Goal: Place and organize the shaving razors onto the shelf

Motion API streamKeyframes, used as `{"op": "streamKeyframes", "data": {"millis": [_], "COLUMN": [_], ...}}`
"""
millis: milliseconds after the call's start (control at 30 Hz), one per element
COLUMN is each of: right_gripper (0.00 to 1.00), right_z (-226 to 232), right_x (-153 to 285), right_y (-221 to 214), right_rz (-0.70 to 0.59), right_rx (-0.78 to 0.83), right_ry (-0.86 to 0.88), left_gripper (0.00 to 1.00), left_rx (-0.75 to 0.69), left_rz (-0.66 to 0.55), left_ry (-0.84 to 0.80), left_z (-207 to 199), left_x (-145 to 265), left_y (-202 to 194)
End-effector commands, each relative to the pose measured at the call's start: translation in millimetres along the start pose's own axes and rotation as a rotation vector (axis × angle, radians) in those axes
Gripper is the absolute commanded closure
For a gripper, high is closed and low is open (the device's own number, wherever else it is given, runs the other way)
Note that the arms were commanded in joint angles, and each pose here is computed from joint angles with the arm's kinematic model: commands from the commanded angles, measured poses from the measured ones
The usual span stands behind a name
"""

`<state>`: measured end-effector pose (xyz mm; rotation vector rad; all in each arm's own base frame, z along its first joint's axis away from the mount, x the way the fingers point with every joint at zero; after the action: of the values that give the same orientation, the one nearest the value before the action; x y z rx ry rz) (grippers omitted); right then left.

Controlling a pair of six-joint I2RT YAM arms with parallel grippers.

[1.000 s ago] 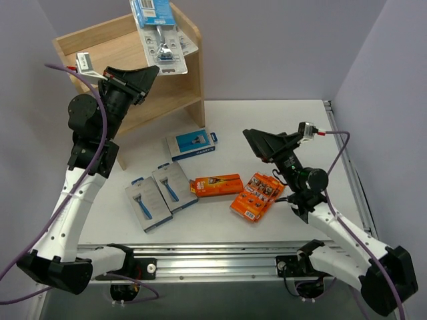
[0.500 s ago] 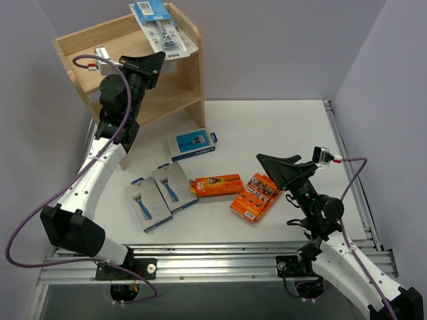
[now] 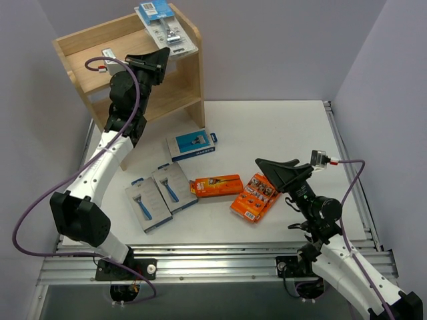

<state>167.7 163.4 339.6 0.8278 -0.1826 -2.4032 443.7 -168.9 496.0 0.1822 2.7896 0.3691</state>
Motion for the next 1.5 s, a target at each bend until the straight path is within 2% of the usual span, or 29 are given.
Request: {"op": "streamKeyframes", "data": {"millis": [0, 667, 733, 867, 1000, 1033, 1067, 1467], "right_gripper": [0.36, 0.34, 0.34, 0.34, 0.33, 0.33, 0.33, 0.32], "right_z": [11, 4, 3, -1, -1, -2, -2, -12], "right_x": [0, -2, -2, 0, 2, 2, 2, 4], "right_y": [1, 2, 2, 2, 2, 3, 3, 1], "right_rz": [0.012, 0.007, 0.006, -0.001, -0.011, -0.014, -0.015, -0.026], "right_rx": [0.044, 0.075, 0.074, 0.074, 0.079, 0.079, 0.078, 0.059], "right_ry": [0.055, 0.012, 0.009, 0.004, 0.013, 0.011, 0.012, 0.0], "left_gripper": [0.98, 0.97, 0.9, 0.86, 0.72, 0.63, 0.59, 0.38], "left_rx": [0.102, 0.188, 0.183, 0.193, 0.209, 0.211, 0.212, 0.216], "left_rz": [-0.048, 0.001, -0.001, 0.014, 0.022, 0.023, 0.023, 0.058], "left_ry": [-0.111, -0.07, -0.062, -0.067, -0.072, -0.074, -0.075, -0.067], "left_z": [-29, 6, 11, 14, 16, 17, 16, 21], "left_x": [-4, -27, -29, -32, -34, -34, -35, -37], "left_y": [11, -1, 0, -1, -2, -2, -2, 2]}}
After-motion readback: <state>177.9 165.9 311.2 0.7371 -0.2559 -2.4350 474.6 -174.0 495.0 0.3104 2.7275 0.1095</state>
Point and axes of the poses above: each gripper's point midway between its finger pads, its own x axis back along the fingers, its own z axis along the line the jaws close on, y = z × x, the point moved 4 cm from there along x, back along the fingers, and after that the axes turned 4 degrees about -x, right-handed, at the moved point
